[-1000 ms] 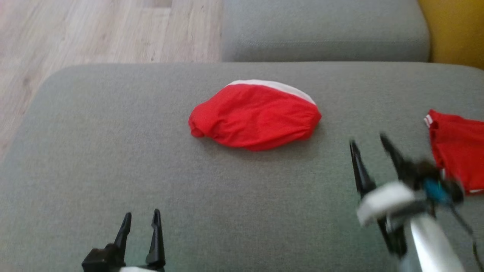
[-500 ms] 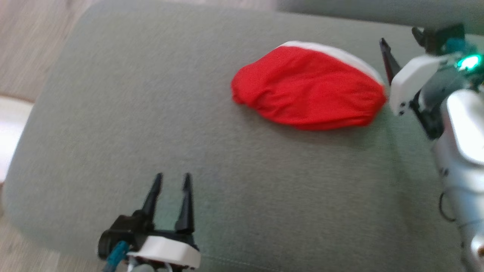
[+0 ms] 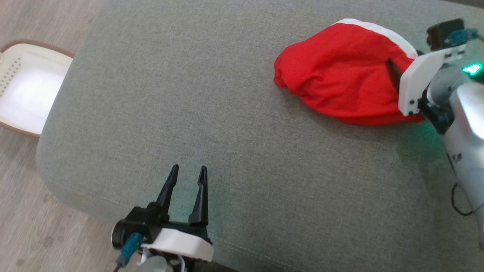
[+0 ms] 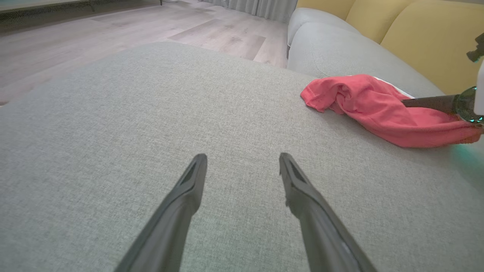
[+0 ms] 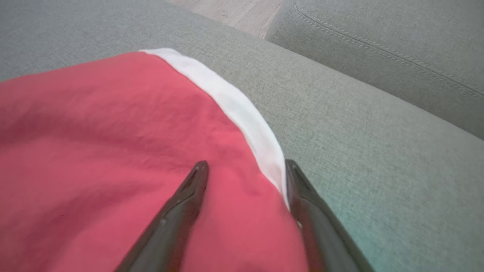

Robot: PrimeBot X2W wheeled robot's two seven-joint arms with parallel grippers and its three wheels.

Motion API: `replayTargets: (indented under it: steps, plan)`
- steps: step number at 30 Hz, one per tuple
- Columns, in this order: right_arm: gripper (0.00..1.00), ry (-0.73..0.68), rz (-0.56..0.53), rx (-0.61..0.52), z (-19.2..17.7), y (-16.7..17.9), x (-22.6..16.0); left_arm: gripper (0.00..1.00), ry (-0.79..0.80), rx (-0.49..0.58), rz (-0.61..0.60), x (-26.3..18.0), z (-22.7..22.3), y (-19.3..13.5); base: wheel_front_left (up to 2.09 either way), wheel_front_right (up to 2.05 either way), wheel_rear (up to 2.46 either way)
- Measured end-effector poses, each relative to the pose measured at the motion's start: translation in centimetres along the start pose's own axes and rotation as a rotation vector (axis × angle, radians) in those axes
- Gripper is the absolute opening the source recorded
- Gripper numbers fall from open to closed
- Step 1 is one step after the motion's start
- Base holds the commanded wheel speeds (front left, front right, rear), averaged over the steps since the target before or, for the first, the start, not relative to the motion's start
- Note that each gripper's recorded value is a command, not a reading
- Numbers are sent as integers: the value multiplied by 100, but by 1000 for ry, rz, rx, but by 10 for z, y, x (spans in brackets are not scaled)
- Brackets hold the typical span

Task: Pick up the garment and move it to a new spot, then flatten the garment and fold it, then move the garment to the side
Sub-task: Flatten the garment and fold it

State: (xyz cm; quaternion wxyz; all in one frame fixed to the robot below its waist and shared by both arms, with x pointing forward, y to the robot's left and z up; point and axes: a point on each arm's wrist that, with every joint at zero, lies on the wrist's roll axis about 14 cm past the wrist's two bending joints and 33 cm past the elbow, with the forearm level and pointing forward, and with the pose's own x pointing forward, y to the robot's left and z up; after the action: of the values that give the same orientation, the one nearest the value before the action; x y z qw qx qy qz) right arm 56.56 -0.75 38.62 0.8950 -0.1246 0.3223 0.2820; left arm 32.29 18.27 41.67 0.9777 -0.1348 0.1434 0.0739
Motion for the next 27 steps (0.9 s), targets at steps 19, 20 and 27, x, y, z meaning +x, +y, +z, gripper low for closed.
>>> replayTargets:
  steps: [19, 20, 27]
  plan:
    - [0, -223, 26, -68, 42, 8, -31, 100, -30, 14, -80, 10, 8, -22, 0, 0, 0]
    - [0, -263, 34, -83, 52, 12, -37, 100, -36, 15, -87, 9, 10, -23, 0, 0, 0]
    - [0, -455, 107, -195, 81, 51, -78, 100, -85, 31, -110, 7, 25, -26, 0, 0, 0]
